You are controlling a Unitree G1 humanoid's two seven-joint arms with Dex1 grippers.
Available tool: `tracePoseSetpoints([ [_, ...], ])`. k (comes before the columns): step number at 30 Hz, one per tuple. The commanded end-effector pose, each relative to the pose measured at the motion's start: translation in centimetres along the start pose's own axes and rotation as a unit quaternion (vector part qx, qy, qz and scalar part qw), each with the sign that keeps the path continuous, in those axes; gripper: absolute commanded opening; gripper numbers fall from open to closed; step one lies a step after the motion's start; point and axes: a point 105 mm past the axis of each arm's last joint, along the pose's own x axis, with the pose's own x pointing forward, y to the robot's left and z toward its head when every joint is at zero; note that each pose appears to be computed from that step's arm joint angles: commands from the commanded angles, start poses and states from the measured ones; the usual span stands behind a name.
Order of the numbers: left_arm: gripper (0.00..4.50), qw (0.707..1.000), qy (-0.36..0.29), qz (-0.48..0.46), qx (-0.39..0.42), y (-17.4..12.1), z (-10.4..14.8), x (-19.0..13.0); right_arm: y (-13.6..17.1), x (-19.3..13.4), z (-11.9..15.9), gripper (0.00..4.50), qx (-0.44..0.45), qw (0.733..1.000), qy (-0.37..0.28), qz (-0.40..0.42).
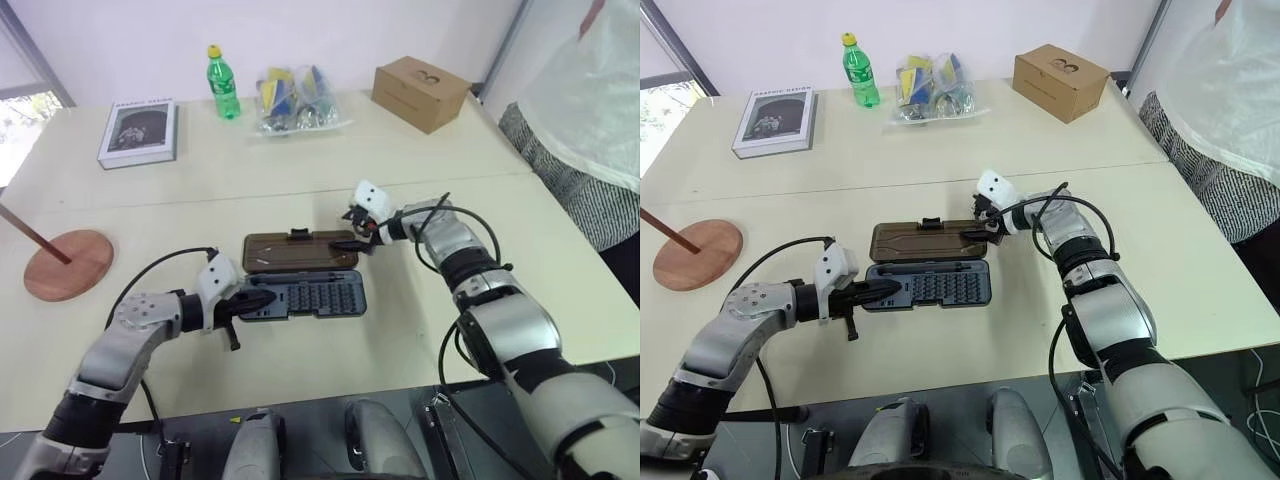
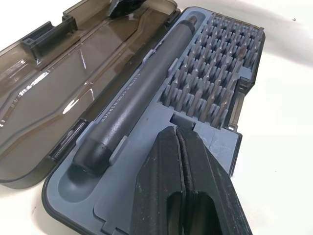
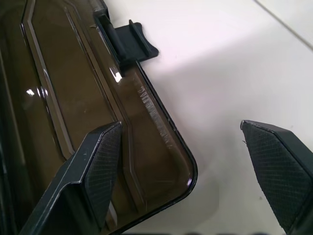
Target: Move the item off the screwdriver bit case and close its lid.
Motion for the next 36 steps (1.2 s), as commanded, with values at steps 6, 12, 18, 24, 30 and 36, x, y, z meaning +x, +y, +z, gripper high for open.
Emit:
tracePoseSetpoints([
  [6, 0.02, 1.0, 0.0, 0.026, 0.003, 0.4, 0.0, -0.3, 0.6, 0.5, 0.1, 4.06, 0.041, 0.999, 0.004, 0.027],
  [12, 0.0, 1.0, 0.0, 0.031, 0.004, 0.4, -0.1, -0.4, 0.4, 0.6, 0.1, 2.19, 0.054, 0.998, 0.005, 0.021],
  [18, 0.0, 0.999, 0.0, 0.036, 0.006, 0.6, -0.2, -0.5, 0.7, 0.7, -0.1, 0.01, 0.043, 0.999, 0.013, 0.025],
  [24, 0.0, 0.999, 0.001, 0.042, 0.01, 1.1, -0.1, -0.7, 0.9, 0.8, -0.2, 0.01, -0.017, 0.999, 0.021, 0.028],
  [30, 0.0, 0.999, 0.003, 0.04, 0.011, 1.2, -0.2, -0.7, 0.6, 0.5, 1.5, 0.01, -0.181, 0.984, 0.007, -0.002],
  [36, 0.0, 0.999, 0.004, 0.036, 0.014, 1.4, -0.2, -0.5, 0.2, -0.2, 4.0, 0.01, -0.32, 0.945, -0.031, -0.055],
])
